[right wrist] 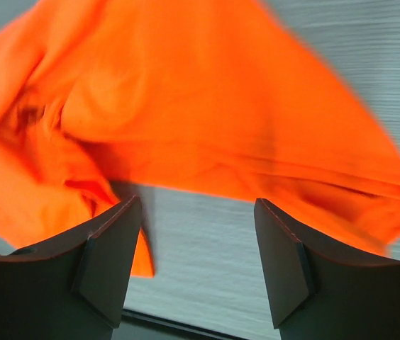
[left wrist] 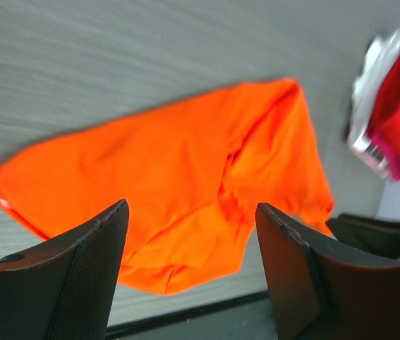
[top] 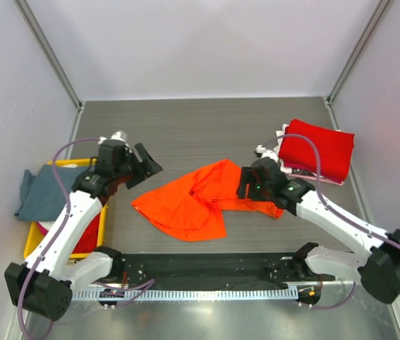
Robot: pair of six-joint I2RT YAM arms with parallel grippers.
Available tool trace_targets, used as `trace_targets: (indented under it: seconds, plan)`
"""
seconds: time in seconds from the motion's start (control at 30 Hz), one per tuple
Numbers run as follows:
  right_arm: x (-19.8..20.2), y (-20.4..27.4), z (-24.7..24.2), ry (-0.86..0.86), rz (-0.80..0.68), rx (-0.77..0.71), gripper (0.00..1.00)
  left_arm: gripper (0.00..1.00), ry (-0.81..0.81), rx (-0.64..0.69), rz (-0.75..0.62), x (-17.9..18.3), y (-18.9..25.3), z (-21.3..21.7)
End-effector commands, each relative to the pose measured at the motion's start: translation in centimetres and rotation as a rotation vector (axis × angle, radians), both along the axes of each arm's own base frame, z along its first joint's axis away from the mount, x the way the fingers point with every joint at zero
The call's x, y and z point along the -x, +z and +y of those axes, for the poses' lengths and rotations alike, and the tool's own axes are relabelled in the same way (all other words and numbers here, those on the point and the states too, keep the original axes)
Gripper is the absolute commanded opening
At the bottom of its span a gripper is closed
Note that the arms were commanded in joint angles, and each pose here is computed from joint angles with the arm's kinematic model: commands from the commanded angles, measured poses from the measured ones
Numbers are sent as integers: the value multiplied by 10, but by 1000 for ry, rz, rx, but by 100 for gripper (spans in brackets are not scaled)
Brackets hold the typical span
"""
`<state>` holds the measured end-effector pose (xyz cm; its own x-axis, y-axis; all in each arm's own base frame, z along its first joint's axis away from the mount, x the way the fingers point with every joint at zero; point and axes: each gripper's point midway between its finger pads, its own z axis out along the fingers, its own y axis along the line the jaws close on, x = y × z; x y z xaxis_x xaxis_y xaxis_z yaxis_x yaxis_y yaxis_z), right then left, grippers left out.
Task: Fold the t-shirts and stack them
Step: Flatten the tshirt out
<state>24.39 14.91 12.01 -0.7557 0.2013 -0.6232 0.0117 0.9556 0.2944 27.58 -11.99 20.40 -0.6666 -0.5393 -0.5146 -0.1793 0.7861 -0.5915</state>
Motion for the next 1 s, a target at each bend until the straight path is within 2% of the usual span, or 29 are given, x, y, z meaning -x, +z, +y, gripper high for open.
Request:
trace_targets:
  seconds: [0.0, 0.17, 0.3, 0.33, 0.43, 0.57, 0.6, 0.77, 0.97]
  plan:
    - [-5, 19, 50, 159, -64, 0, 70, 73, -75, -68, 36, 7, -15, -25]
    - [-3, 6, 78, 244, -42, -21, 69, 73, -225, -132, 42, 39, -29, -75]
    - [-15, 13, 49, 54, -108, 15, 69, 71, -352, -192, 22, 68, -35, -124]
    - [-19, 16, 36, -6, -137, 43, 68, 68, -344, -232, 26, 64, -41, -134]
    - [-14, 18, 5, -127, -152, 60, 68, 64, -413, -266, 37, 74, -44, -167]
    - [-5, 14, -51, -330, -157, 110, 68, 63, -506, -354, 84, 91, -74, -209]
    - [-2, 22, -61, -359, -184, 82, 68, 63, -518, -352, 76, 93, -70, -220]
    - [11, 30, -103, -483, -237, 48, 66, 61, -584, -393, 139, 124, -101, -249]
    - [14, 28, -104, -484, -222, 43, 66, 60, -612, -458, 230, 151, -145, -258]
